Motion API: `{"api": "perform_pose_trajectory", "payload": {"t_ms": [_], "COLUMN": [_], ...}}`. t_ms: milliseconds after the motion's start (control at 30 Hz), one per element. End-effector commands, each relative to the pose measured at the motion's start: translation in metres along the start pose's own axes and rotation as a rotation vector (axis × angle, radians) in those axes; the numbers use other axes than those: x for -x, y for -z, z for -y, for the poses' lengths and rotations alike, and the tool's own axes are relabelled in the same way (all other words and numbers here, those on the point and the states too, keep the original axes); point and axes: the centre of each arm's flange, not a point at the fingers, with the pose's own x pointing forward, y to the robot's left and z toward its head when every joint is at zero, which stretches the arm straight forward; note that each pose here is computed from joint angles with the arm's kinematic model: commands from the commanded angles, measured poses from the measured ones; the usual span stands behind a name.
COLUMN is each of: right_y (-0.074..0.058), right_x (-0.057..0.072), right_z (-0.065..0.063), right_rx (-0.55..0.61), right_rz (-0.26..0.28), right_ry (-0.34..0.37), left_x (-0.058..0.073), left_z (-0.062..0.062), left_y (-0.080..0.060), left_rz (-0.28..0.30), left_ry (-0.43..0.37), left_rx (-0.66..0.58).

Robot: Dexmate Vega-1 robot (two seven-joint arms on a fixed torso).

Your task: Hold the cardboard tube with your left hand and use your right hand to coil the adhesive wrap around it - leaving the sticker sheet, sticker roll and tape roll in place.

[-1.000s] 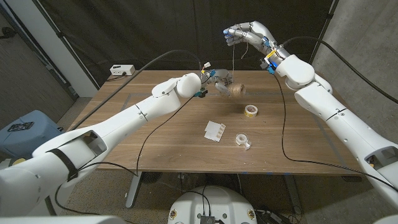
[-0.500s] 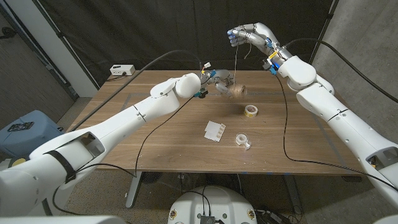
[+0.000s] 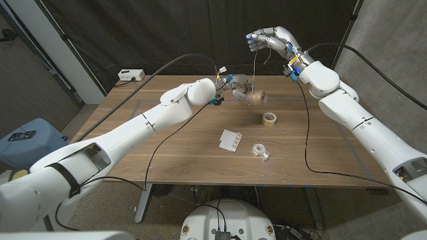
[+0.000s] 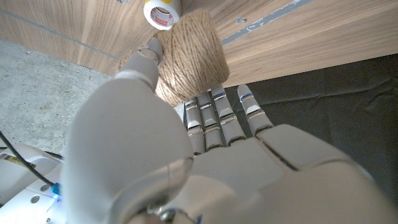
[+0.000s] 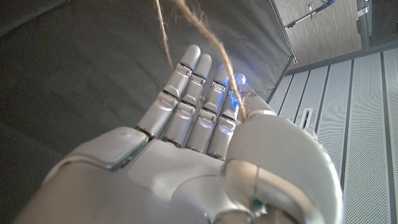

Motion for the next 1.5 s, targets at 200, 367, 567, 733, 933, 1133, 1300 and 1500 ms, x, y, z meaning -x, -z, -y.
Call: {"api": "perform_pose_trajectory", "payload": {"t_ms": [200,367,567,733,933,1133,1300,1500], "right_y": [0.013,0.020,0.027,0.034,0.041,0.050,0.058,0.068], "right_x": [0.003,0.006,0.009,0.011,0.014,0.015,0.015,0.016], "right_z": [0.008,0.012,0.015,0.016,0.018,0.020,0.021,0.021], "right_rx": [0.017,0.022,0.025,0.020,0.020,0.036,0.034,0.029], "right_rz": [-0.038,-0.055,-0.073,-0.090,-0.108,-0.130,-0.148,-0.172], "right_ry": [0.023,0.035,0.044,0.048,0.054,0.066,0.071,0.075], "left_x": [0.006,0.009,0.013,0.016,0.020,0.023,0.026,0.031], "left_z": [0.003,0.003,0.003,0.002,0.002,-0.002,-0.005,-0.008], "left_y": [-0.008,-0.009,-0.010,-0.011,-0.011,-0.010,-0.010,-0.007], "left_rz": [0.017,0.014,0.012,0.012,0.013,0.014,0.017,0.010], "left_ry": [-0.001,-0.003,-0.007,-0.010,-0.008,-0.011,-0.012,-0.015], "left_rx": [0.001,0.005,0.006,0.005,0.016,0.015,0.016,0.027]}}
